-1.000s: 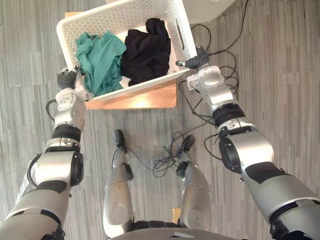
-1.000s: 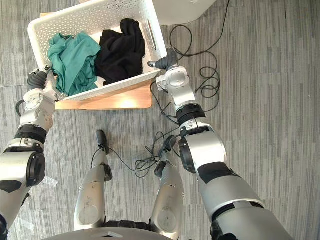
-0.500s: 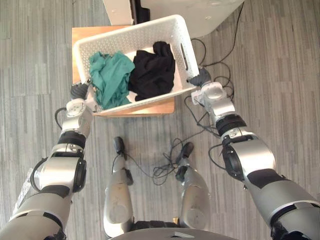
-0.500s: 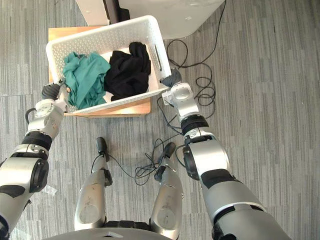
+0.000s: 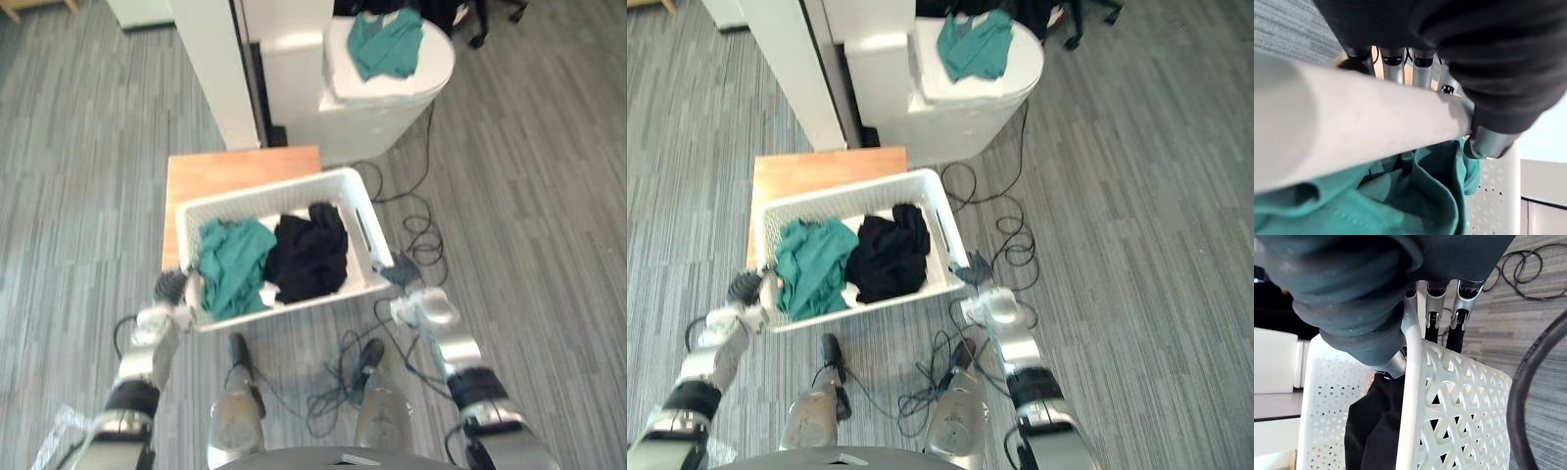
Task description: Pick up the laundry basket with both hands and put the clothes into the washing machine.
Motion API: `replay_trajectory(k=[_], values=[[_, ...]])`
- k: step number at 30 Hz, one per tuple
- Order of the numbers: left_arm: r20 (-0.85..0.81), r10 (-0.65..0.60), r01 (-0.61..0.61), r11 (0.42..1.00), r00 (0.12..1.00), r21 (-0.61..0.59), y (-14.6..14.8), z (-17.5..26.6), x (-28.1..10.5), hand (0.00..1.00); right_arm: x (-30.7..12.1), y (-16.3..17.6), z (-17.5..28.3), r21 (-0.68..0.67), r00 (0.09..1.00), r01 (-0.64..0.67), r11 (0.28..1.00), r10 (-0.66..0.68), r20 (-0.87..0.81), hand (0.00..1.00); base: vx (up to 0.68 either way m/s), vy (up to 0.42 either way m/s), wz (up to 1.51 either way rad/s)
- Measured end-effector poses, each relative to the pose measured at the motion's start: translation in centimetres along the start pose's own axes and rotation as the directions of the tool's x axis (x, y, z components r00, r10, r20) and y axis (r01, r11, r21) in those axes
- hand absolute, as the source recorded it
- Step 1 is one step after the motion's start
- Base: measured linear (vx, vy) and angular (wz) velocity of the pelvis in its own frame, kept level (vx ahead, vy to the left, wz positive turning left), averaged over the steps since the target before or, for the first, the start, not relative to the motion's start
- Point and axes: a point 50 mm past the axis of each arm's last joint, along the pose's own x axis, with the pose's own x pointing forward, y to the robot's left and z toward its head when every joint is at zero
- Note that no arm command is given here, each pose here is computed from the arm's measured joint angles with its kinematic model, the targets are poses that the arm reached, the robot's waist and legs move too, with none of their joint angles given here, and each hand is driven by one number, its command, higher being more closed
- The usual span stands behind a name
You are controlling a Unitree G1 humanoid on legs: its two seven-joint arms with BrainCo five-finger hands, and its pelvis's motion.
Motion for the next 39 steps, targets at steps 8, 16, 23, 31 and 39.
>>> replay_trajectory(k=[8,16,23,31,39], values=[[-0.096,-0.072,0.061,0.992,0.993,-0.115,-1.3,-5.0,-4.6,1.00,-5.7,-1.4,-4.9,0.122,0.991,0.112,0.986,-0.102,-0.084,1.00,0.06,-0.041,-0.18],[-0.171,-0.063,0.031,0.982,0.983,-0.185,-2.3,-7.8,-7.2,1.00,-8.2,-2.0,-6.6,0.184,0.978,0.178,0.967,-0.153,-0.138,1.00,0.04,-0.197,-0.39],[-0.062,-0.050,0.038,0.983,0.997,-0.177,-2.3,-5.7,-7.8,1.00,-7.3,-1.1,-5.2,0.301,0.975,0.222,0.927,-0.209,-0.075,1.00,0.09,0.018,-1.46],[0.031,-0.078,0.082,0.983,0.996,-0.163,-3.2,-3.7,-7.2,1.00,-8.8,-0.5,-5.2,0.385,0.961,0.274,0.881,-0.268,-0.073,1.00,0.06,0.074,-1.03],[0.041,0.046,-0.040,0.989,0.998,-0.142,-0.1,-3.1,-6.8,1.00,-4.9,2.1,-5.5,0.409,0.985,0.171,0.896,-0.142,-0.101,1.00,0.05,-0.071,-1.40]])
